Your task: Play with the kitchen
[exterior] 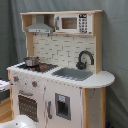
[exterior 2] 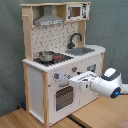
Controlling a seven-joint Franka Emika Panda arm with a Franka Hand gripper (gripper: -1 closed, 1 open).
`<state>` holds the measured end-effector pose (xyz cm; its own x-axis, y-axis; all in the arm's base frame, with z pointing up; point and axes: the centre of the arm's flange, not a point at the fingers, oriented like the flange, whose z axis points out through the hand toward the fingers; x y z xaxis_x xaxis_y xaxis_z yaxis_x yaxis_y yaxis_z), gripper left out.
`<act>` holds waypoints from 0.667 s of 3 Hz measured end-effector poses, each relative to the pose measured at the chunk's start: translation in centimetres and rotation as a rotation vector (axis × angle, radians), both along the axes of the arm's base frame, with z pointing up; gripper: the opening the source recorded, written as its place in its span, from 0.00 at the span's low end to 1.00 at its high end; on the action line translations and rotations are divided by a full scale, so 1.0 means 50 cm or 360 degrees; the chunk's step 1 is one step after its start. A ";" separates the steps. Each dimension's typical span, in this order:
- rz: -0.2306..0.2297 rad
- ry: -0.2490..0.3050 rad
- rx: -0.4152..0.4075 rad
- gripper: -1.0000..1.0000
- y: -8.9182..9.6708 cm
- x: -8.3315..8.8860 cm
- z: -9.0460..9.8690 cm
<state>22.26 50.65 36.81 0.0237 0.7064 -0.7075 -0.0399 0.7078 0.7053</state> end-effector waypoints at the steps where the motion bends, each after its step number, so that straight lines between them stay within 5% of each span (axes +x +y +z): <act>1: -0.0004 0.0051 -0.0047 1.00 -0.019 0.054 -0.008; 2: 0.0023 0.0101 -0.0084 1.00 -0.027 0.097 -0.015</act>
<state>27.11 49.28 36.03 -0.0320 0.6680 -0.7435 -0.0067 0.7437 0.6684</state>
